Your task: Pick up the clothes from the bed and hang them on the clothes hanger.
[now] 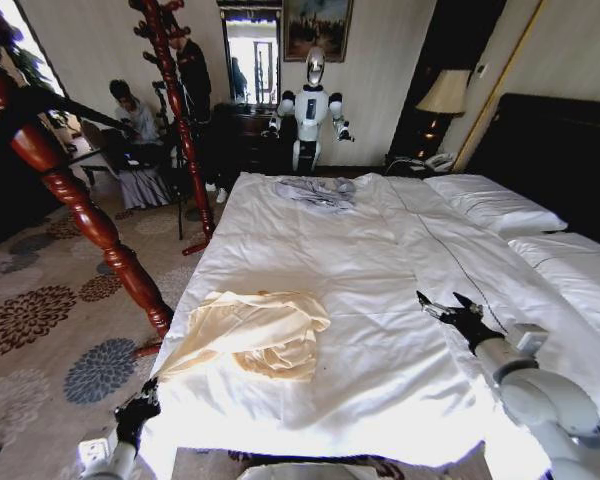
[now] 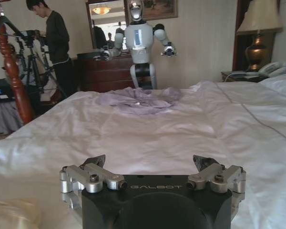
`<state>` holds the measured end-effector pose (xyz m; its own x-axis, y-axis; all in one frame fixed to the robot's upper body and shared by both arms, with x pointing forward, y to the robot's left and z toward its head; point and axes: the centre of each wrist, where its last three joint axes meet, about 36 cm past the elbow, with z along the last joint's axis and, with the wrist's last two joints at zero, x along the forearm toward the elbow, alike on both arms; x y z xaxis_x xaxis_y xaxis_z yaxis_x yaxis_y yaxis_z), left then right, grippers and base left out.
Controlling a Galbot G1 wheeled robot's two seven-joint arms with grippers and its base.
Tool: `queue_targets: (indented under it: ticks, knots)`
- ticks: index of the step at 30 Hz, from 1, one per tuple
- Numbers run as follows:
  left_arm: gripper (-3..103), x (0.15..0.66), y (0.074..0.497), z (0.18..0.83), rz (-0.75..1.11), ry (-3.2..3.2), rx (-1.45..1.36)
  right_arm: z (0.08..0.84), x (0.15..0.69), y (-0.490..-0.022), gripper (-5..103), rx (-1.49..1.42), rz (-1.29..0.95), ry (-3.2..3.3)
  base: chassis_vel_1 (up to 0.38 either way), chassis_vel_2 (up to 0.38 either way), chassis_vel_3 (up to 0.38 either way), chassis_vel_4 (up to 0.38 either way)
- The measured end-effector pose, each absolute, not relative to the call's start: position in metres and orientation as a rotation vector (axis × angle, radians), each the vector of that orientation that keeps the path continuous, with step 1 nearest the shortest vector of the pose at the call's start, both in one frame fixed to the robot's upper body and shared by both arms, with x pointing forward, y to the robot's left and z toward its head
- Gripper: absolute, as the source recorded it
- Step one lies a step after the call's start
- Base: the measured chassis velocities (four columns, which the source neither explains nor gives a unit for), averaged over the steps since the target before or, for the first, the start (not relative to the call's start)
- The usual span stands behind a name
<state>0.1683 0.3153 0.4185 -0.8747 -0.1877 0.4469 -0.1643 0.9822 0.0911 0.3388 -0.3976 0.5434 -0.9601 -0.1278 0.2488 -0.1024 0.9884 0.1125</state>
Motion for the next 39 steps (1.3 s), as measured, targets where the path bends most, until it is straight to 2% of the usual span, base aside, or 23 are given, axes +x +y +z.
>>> queue_targets:
  ticks: [7,14,24,30,33,39]
  knots:
    - [2,0.168,0.312,0.418,-0.073,-2.675,0.264,0.555,0.38,-0.39,100,0.441,-0.195,-2.765,0.0,0.0,0.0,0.0]
    - [2,0.167,0.306,0.417,-0.078,-2.706,0.207,0.533,0.403,-0.38,100,0.506,-0.179,-2.694,0.0,0.0,0.0,0.0]
    - [2,0.164,0.303,0.415,-0.102,-2.729,0.147,0.506,0.449,-0.352,100,0.602,-0.289,-2.611,0.0,0.0,0.0,0.0]
    - [2,0.164,0.303,0.415,-0.098,-2.74,0.142,0.497,0.469,-0.322,100,0.749,-0.305,-2.51,0.0,0.0,0.0,0.0]
    - [2,0.164,0.302,0.414,-0.09,-2.744,0.143,0.501,0.497,-0.284,100,0.848,-0.298,-2.513,0.0,0.0,0.0,0.0]
    - [2,0.163,0.303,0.413,-0.085,-2.743,0.158,0.499,0.516,-0.247,100,0.948,-0.308,-2.473,0.0,0.0,0.0,0.0]
